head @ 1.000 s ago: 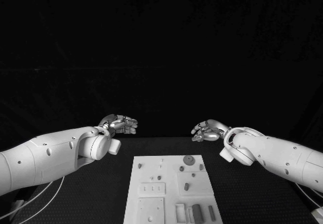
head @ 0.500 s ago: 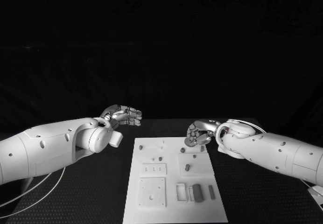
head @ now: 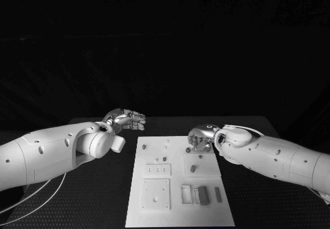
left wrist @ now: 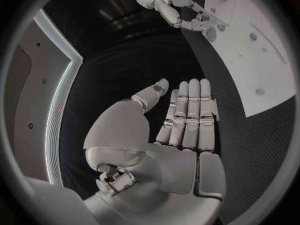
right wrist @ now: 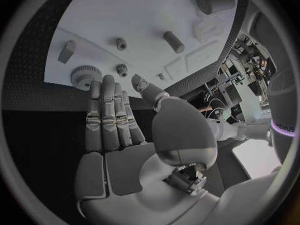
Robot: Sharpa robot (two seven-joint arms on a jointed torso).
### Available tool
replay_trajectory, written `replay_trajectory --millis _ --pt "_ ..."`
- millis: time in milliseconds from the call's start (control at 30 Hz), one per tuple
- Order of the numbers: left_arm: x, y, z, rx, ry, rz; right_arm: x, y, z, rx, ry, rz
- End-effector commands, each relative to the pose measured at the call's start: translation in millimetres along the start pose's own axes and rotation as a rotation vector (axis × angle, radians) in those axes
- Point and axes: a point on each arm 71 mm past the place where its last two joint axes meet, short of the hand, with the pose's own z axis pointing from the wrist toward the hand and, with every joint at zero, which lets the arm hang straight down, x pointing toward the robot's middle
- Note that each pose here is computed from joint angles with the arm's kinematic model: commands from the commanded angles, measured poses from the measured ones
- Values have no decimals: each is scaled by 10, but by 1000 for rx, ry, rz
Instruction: Assemble the parts on the task board
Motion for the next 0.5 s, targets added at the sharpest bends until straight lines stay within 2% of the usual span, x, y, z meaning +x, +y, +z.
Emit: replay_trajectory --millis 33,333,500 --pt "42 -15 -5 12 29 -4 -13 11 24 12 -19 -58" --pt "44 -12 -36 10 35 -7 -3 30 47 21 -35 -81" --pt "48 -12 -46 10 38 -8 17 57 64 17 -16 -90"
